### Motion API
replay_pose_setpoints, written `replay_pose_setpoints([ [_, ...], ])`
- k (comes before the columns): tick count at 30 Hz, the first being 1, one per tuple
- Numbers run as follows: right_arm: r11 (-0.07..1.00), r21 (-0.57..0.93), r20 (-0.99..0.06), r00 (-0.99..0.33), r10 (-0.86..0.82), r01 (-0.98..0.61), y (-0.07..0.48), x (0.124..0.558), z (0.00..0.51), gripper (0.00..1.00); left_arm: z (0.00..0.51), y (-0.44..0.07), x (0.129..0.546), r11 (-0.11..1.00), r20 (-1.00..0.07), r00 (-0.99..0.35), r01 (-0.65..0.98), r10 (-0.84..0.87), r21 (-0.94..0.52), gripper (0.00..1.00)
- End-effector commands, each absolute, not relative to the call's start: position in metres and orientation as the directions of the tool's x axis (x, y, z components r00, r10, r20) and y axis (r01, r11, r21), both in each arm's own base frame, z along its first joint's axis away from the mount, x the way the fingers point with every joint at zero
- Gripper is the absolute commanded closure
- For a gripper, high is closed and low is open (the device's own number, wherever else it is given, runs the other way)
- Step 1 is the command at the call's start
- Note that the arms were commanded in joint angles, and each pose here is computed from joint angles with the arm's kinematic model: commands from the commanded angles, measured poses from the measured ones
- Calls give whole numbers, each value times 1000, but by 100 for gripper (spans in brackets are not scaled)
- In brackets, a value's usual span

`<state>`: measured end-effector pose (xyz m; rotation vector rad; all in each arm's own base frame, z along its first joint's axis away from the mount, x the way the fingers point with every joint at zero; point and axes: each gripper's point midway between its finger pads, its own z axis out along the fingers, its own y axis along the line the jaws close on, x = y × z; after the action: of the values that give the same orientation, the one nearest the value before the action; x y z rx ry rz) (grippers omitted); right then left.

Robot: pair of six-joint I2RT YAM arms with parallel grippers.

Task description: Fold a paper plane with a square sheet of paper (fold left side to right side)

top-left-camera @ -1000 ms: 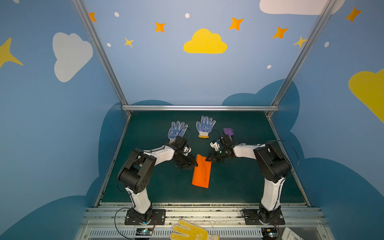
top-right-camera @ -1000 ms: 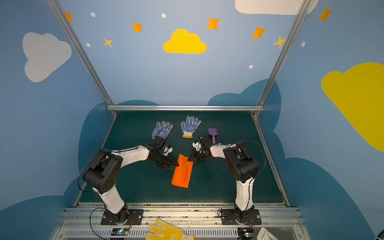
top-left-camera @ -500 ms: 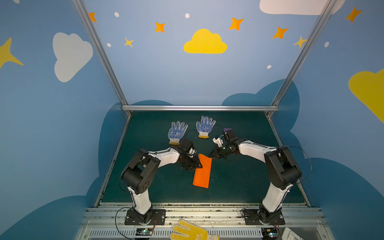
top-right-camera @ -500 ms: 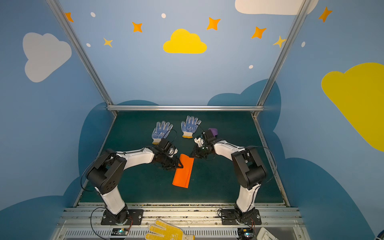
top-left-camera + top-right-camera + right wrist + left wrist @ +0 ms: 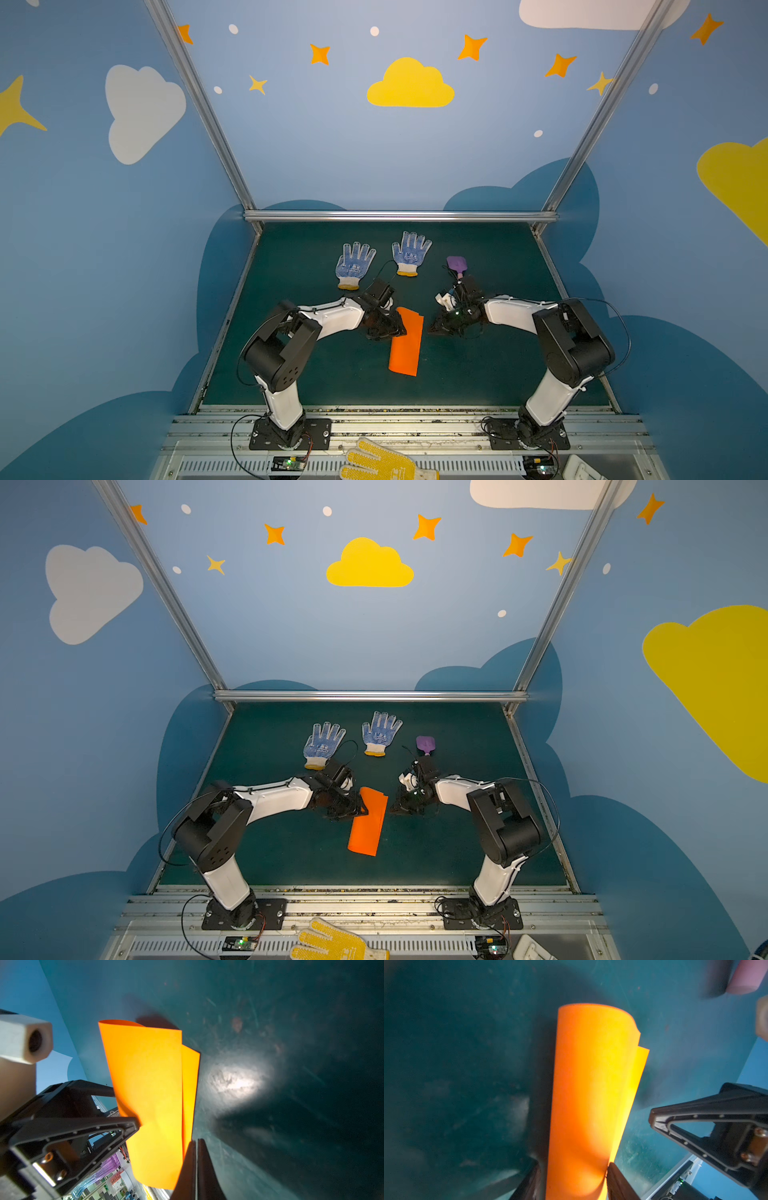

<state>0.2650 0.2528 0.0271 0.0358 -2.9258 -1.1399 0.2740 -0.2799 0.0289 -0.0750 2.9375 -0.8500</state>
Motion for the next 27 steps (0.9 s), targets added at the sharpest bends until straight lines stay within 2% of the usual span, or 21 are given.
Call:
replay_pose_setpoints([
  [1, 742, 670, 1, -1000, -24, -17, 256, 267, 18, 100, 21, -273, 275, 873, -67, -994, -47, -90, -485, 48],
  [19, 746, 666, 57, -996, -63, -9, 277, 279, -7, 100, 20, -266, 265, 880, -80, -990, -63, -114, -471, 47],
  [27, 732, 680, -4, -998, -64, -49, 275, 284, 22, 100, 15, -257, 266, 907, -103, -990, -42, -93, -419, 48],
])
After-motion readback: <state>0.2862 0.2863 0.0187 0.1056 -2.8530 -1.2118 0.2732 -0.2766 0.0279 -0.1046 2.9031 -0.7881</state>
